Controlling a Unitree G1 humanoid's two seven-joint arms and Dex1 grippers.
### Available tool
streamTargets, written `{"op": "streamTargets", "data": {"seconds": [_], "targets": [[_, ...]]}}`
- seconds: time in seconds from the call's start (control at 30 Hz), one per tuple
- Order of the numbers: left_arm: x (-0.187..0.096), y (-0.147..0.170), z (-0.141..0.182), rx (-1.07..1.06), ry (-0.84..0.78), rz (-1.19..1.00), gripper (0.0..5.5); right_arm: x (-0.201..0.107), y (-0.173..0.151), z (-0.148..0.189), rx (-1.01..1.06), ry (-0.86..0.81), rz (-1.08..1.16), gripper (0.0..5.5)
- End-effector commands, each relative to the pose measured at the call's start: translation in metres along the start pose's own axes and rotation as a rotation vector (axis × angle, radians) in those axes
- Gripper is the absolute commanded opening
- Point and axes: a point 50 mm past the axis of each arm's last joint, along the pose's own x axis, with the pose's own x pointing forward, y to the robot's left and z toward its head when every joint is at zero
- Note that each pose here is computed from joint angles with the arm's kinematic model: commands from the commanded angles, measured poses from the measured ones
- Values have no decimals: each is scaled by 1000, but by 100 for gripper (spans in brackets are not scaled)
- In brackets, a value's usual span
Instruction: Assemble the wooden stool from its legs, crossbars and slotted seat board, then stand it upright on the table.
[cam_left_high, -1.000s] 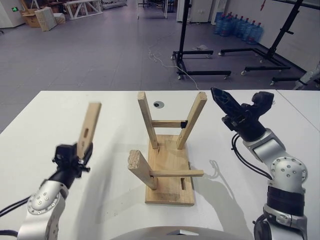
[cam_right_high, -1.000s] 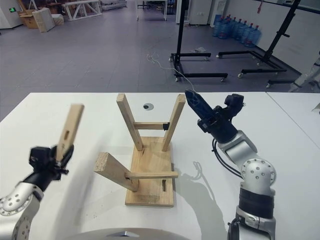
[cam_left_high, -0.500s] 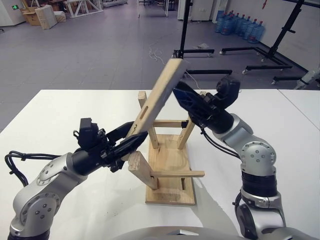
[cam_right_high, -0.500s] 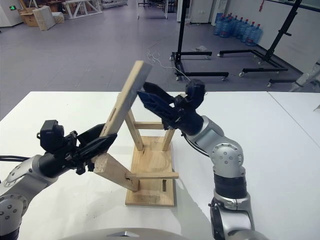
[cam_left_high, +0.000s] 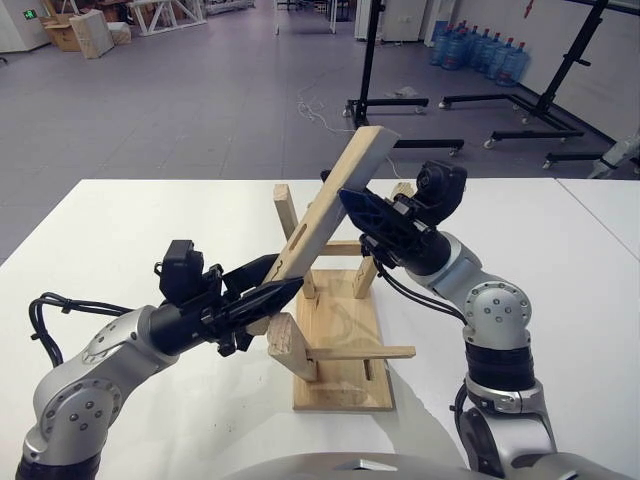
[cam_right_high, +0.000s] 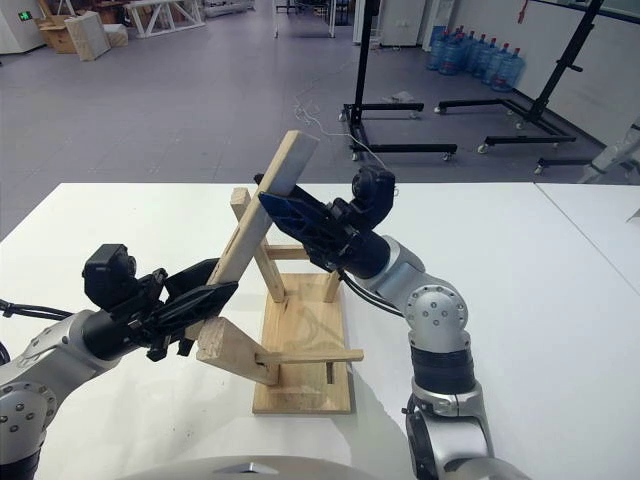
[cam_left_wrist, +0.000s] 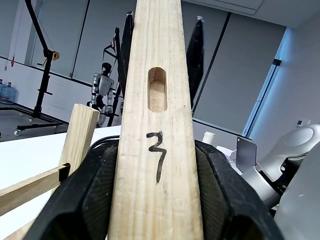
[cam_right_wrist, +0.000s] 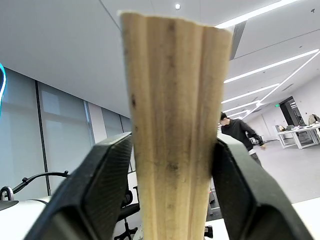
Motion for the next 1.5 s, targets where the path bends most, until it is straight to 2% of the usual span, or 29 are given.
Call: {"op": "streamTargets", "data": {"seconds": [0.03, 0.3, 0.33, 0.47, 0.57, 0.63, 0.73, 0.87, 1.0, 1.1, 1.23, 1.43, 1.5], "targets": [[-1, 4, -3, -9, 27, 33, 204, 6, 5, 2, 3, 4, 46, 203], [-3, 18, -9, 53, 33, 136, 204, 5, 2, 1, -35, 37, 12, 203], [-4, 19, -10, 43, 17, 142, 240, 4, 1, 2, -45, 45, 2, 203], [-12, 27, -9, -1, -66, 232, 293, 0, -2, 16, -123, 45, -44, 203], [-17, 28, -12, 13, -76, 289, 334, -23, 0, 39, -164, 49, -140, 203], [-23, 37, -12, 79, -78, 405, 370, -44, 4, 53, -210, 83, -215, 203], [-35, 41, -12, 105, -171, 578, 374, -71, 13, 74, -267, 87, -314, 203], [-44, 42, -3, 210, -219, 768, 374, -117, 25, 70, -223, 262, -425, 203], [-57, 43, 1, 259, -250, 895, 374, -135, 29, 52, -114, 435, -372, 203], [-56, 40, -2, 262, -226, 891, 374, -139, 34, 41, -49, 472, -316, 203], [-46, 31, -8, 237, -208, 818, 374, -133, 37, 34, -41, 400, -282, 203], [-54, 32, -5, 224, -198, 817, 374, -120, 41, 40, -42, 247, -250, 203], [-55, 33, -5, 220, -189, 817, 374, -121, 37, 34, -19, 246, -261, 203]]}}
